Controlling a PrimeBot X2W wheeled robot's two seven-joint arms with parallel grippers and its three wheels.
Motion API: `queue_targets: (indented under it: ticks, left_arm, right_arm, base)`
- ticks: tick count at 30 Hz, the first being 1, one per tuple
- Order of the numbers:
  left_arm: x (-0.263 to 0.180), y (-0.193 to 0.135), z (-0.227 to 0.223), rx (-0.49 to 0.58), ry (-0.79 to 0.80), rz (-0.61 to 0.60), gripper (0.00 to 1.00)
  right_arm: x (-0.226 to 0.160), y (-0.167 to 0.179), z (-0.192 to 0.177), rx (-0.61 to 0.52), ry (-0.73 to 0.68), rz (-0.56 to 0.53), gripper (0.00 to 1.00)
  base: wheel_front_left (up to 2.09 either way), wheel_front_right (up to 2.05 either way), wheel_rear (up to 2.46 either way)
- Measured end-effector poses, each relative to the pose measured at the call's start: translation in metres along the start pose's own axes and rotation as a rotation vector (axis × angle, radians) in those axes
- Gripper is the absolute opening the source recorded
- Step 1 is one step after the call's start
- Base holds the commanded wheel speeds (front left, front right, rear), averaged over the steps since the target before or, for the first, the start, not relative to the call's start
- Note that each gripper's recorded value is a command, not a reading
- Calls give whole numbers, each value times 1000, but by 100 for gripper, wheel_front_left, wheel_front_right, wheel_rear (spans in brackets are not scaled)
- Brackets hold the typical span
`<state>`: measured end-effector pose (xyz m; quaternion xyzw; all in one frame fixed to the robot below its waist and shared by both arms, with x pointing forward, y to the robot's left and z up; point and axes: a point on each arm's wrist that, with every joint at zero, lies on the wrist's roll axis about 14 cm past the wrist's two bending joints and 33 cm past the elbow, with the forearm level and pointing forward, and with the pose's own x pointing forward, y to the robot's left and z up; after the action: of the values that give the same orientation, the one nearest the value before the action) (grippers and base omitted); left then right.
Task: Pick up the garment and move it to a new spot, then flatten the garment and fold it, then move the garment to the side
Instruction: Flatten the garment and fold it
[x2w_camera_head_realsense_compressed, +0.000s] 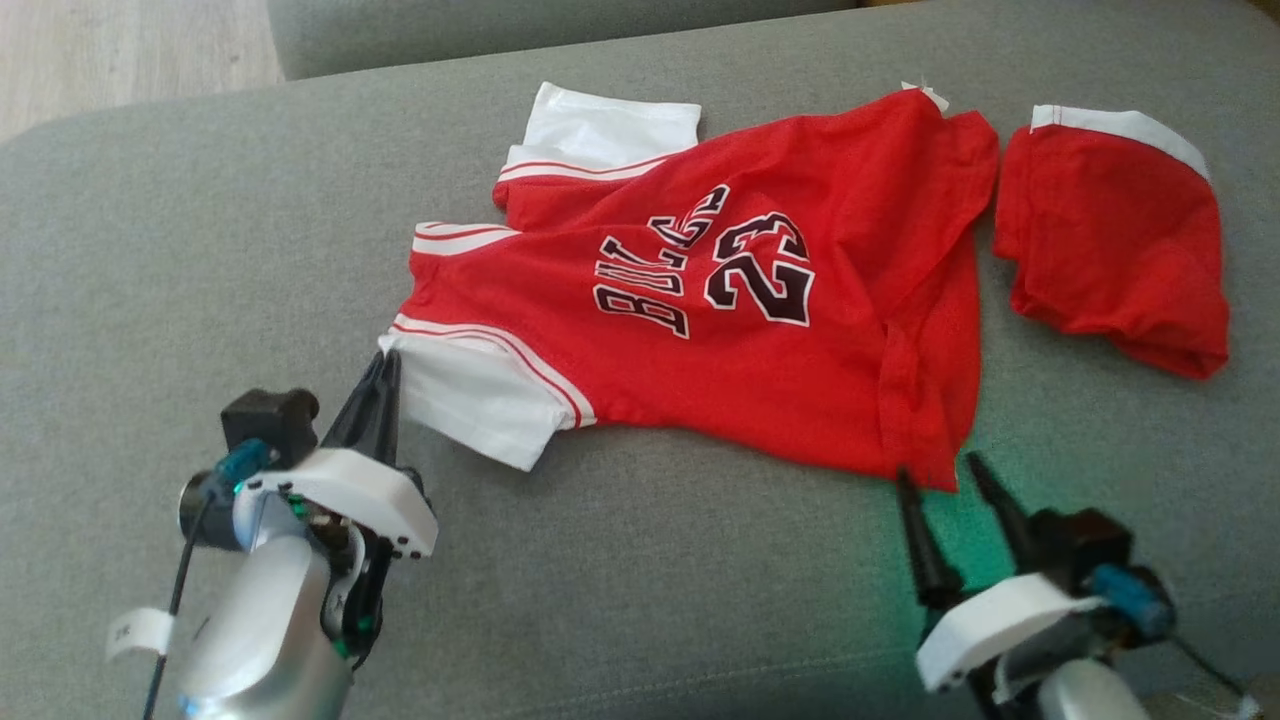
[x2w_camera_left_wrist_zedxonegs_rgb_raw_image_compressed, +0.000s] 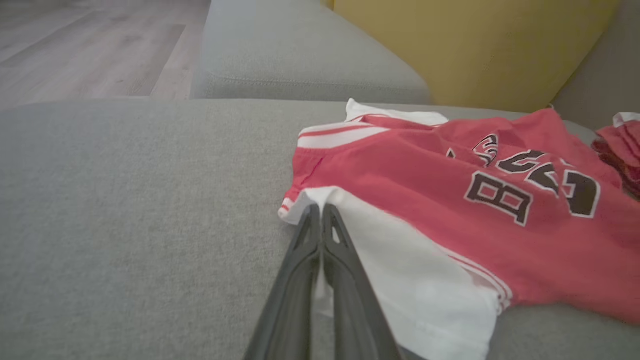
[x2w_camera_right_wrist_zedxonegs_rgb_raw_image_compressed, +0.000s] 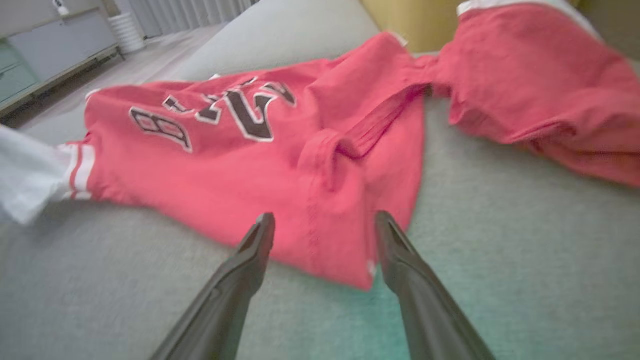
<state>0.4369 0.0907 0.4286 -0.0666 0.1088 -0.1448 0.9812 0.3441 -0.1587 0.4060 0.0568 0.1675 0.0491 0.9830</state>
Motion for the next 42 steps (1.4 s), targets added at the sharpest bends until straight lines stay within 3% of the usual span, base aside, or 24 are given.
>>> queue_targets:
  ticks: [7, 17, 29, 42]
  left_arm:
    - [1, 0, 5, 0, -20, -2, 0]
    - [3, 4, 23, 8, -78, 13, 0]
    - [-2, 12, 27, 12, -95, 33, 0]
    - [-7, 8, 21, 8, -80, 28, 0]
  right_arm:
    - [-1, 35, -20, -1, 76, 104, 100]
    - [4, 29, -55, -9, 228, 93, 100]
    - [48, 15, -19, -74, 127, 75, 100]
    - [54, 2, 27, -119, -6, 32, 100]
  base:
    - [0, 0, 0]
    - [0, 0, 0]
    - [0, 0, 0]
    - [0, 0, 0]
